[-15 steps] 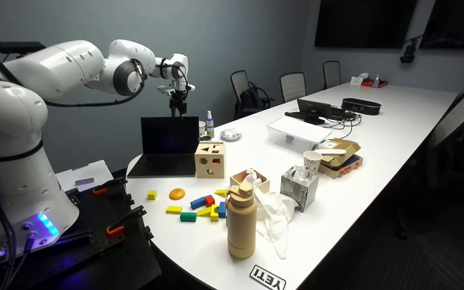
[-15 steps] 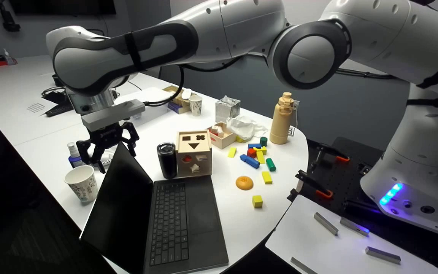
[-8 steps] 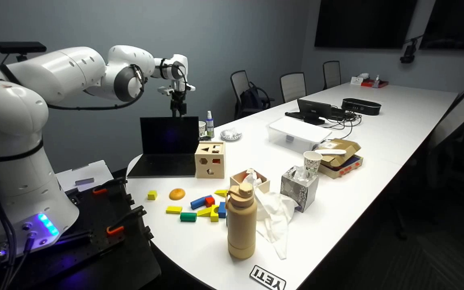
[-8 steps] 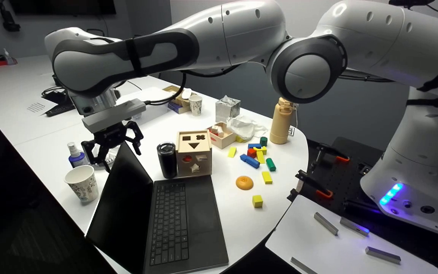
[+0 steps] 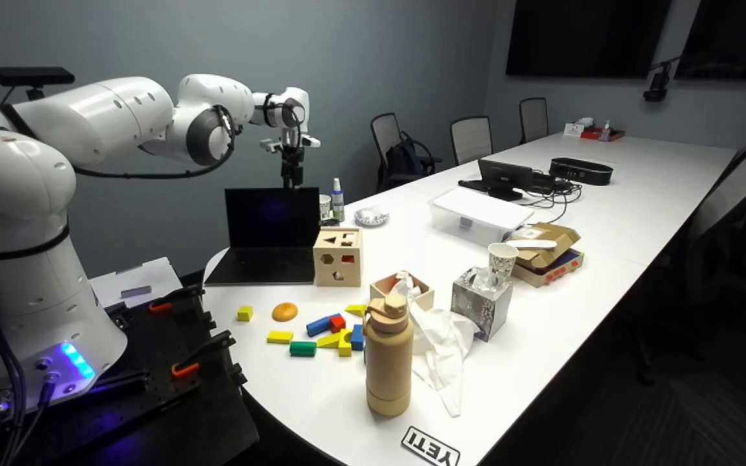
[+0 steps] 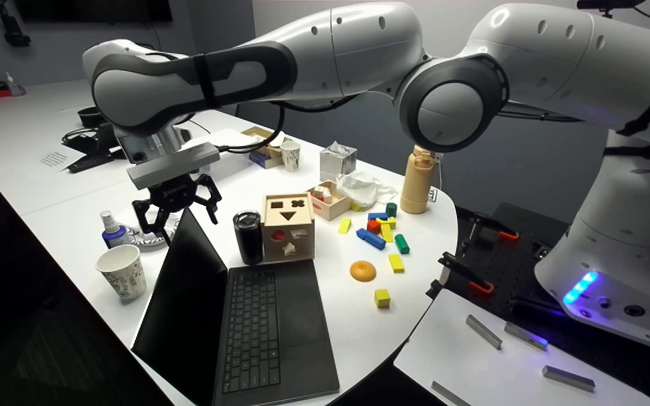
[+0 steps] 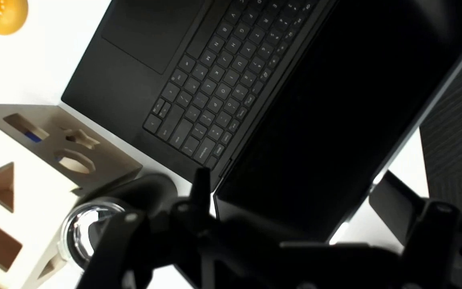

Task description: Close the laptop

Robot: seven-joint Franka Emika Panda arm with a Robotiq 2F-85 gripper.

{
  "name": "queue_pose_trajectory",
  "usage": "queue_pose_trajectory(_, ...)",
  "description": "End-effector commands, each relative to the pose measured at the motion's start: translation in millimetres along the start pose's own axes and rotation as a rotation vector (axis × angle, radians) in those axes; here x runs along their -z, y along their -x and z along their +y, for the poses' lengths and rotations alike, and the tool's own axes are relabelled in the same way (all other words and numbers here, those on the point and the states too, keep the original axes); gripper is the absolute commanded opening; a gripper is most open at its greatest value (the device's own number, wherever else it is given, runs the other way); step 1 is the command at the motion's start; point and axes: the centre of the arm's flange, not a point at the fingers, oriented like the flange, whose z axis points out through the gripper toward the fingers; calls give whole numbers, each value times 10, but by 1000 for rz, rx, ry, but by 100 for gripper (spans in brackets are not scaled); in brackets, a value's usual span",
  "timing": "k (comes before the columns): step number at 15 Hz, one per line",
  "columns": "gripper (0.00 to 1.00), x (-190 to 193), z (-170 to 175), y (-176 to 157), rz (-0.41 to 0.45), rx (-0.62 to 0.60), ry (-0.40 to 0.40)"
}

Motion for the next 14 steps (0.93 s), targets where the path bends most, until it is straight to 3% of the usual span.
queue_pose_trajectory(1, 100, 81, -106, -496, -73, -86, 35)
queue_pose_trajectory(14, 100, -189, 422, -258, -301, -345, 29)
